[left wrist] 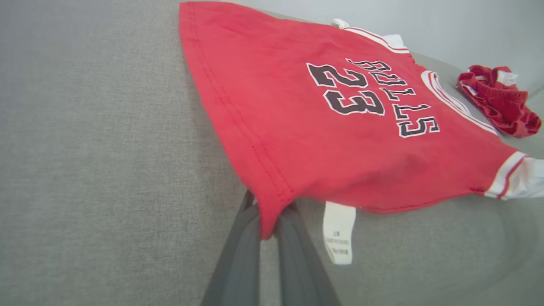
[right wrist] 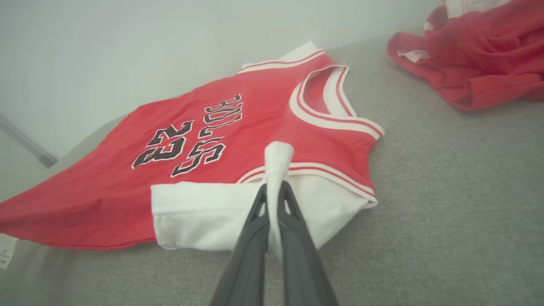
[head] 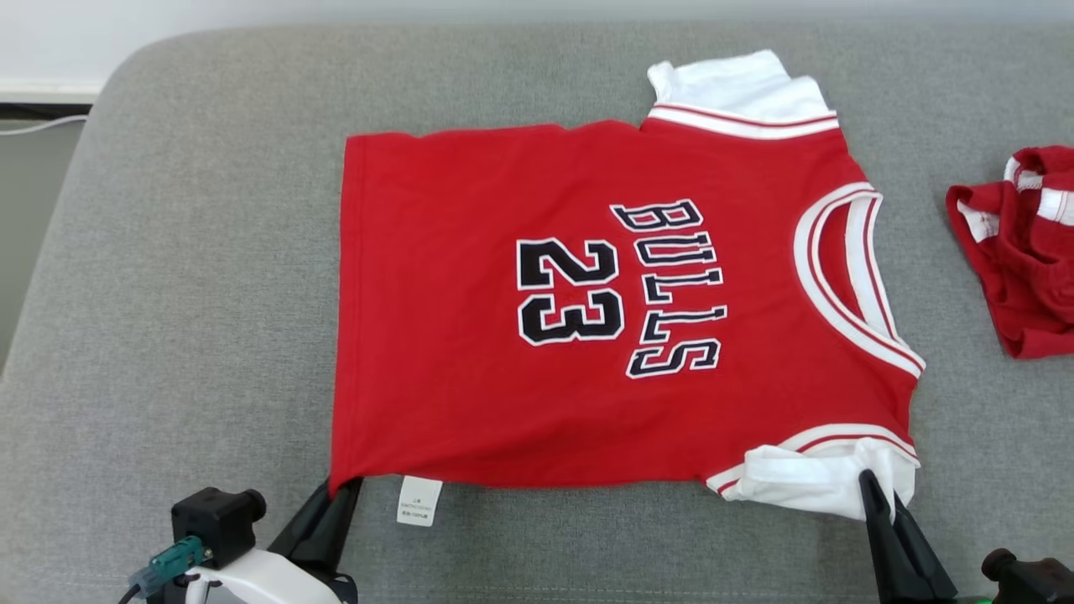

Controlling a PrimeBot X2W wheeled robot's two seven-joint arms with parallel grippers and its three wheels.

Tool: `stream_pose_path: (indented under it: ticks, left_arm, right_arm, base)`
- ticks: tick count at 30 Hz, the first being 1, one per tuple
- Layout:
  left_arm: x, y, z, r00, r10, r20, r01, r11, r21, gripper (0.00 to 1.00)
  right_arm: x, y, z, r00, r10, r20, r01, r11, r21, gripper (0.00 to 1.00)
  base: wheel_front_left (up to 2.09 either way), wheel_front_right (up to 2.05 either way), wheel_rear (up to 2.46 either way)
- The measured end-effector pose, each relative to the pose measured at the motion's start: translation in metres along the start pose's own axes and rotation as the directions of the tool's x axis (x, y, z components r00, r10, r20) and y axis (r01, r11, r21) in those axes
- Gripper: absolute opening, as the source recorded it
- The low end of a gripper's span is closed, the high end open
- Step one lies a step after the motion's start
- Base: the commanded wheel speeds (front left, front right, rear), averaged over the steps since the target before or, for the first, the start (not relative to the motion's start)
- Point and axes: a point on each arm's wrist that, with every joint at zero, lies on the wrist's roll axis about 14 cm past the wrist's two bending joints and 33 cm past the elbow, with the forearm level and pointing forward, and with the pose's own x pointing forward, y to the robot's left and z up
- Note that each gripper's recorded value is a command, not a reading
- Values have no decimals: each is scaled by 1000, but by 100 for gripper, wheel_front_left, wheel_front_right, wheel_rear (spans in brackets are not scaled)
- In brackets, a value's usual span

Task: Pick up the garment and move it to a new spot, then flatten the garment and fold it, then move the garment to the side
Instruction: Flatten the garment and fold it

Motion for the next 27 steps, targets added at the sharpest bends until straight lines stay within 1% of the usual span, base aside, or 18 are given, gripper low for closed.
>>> stream_pose_path:
  ticks: [4, 9, 17, 20, 22, 27]
  left_arm:
    - [-4, -3, 1, 1000, 2, 13, -2, 1000, -13, 0]
    - [-6, -4, -3, 1000, 4, 8, -4, 1000, -13, 0]
    - [-8, -2, -13, 1000, 11, -19, -11, 1000, -15, 0]
    - [-7, -2, -15, 999, 12, -32, -13, 999, -37, 0]
    - [-6, -2, -20, 998, 8, -57, -11, 999, -50, 0]
    - [-4, 5, -24, 997, 21, -80, -25, 998, -49, 0]
  right_arm:
    - [-3, 7, -3, 1000, 22, -9, -23, 1000, -3, 0]
    - [-6, 9, 3, 999, 32, 6, -32, 999, -6, 0]
    - [-11, 5, 3, 1000, 6, 14, -7, 1000, 20, 0]
    - [-8, 10, 12, 999, 17, 46, -19, 1000, 25, 0]
    - [-5, 14, 26, 996, 32, 87, -33, 999, 11, 0]
    - [-1, 20, 42, 989, 57, 133, -54, 998, -30, 0]
  base:
    - [0, 0, 0]
    - [0, 0, 0]
    - [0, 0, 0]
    - [0, 0, 0]
    - [0, 0, 0]
    - [0, 0, 0]
